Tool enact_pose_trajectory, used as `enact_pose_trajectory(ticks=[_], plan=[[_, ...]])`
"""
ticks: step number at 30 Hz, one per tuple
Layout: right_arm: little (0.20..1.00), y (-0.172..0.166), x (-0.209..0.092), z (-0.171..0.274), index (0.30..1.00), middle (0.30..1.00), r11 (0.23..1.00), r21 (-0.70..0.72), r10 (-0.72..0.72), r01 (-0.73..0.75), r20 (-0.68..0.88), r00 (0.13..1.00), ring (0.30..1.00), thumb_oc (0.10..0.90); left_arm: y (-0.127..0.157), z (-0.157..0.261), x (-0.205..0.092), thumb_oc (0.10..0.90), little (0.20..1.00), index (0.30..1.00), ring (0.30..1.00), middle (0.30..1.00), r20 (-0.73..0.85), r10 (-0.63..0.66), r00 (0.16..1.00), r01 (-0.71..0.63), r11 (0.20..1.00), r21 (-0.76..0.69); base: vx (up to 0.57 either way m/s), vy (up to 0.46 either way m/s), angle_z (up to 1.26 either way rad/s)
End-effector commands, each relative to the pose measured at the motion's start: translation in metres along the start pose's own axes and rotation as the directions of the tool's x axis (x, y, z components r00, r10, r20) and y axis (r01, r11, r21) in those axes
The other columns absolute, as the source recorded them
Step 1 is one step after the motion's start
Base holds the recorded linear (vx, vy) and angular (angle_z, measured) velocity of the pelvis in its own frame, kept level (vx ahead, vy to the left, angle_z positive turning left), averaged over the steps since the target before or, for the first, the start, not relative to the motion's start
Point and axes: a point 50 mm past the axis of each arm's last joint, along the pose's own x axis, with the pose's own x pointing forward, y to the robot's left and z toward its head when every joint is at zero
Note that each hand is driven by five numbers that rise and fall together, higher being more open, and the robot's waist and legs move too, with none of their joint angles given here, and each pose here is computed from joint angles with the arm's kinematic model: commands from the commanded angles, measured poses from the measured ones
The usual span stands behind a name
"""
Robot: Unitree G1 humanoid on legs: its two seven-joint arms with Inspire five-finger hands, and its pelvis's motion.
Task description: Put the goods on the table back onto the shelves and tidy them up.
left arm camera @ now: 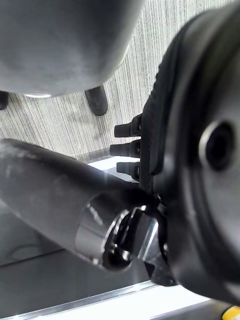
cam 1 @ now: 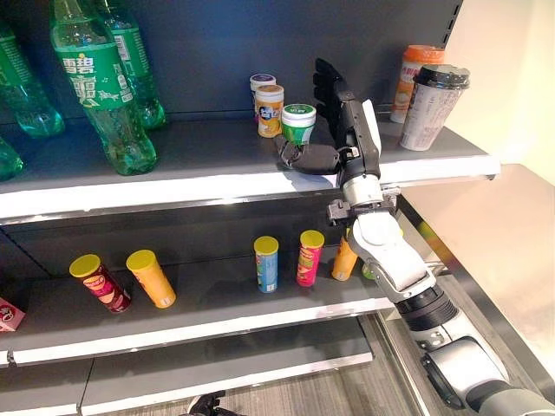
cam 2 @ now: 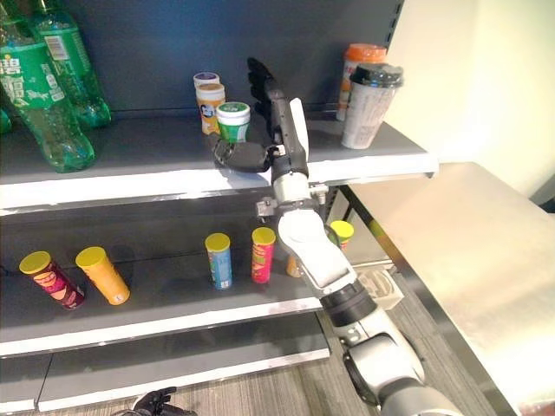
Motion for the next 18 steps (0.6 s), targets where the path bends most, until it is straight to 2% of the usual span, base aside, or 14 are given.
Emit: enact_pose_trajectory(ticks=[1, 10, 18], plan=[[0.900, -0.022, 0.021, 0.038, 0.900, 0.900, 0.995, -0.019, -0.092, 0.097, 0.185, 0.978, 0.900, 0.800, 0.007, -0.024, -0.003, 0.800, 0.900, 0.900, 0.900, 0.900, -0.084, 0.029, 0.996, -0.020, 0.994, 0.103, 0.00, 0.002, -0.03], [0.900, -0.026, 0.018, 0.047, 0.900, 0.900, 0.990, -0.061, -0.111, 0.129, 0.242, 0.964, 0.900, 0.800, 0.007, -0.023, -0.003, 0.800, 0.900, 0.900, 0.900, 0.900, -0.083, 0.033, 0.996, -0.025, 0.995, 0.099, 0.00, 0.000, 0.00], [0.900, -0.013, -0.004, 0.040, 0.900, 0.900, 0.994, -0.076, -0.057, 0.078, 0.241, 0.969, 0.900, 0.800, 0.007, -0.022, -0.002, 0.800, 0.900, 0.900, 0.900, 0.900, -0.079, 0.047, 0.996, -0.038, 0.993, 0.110, 0.00, 0.001, 0.00]])
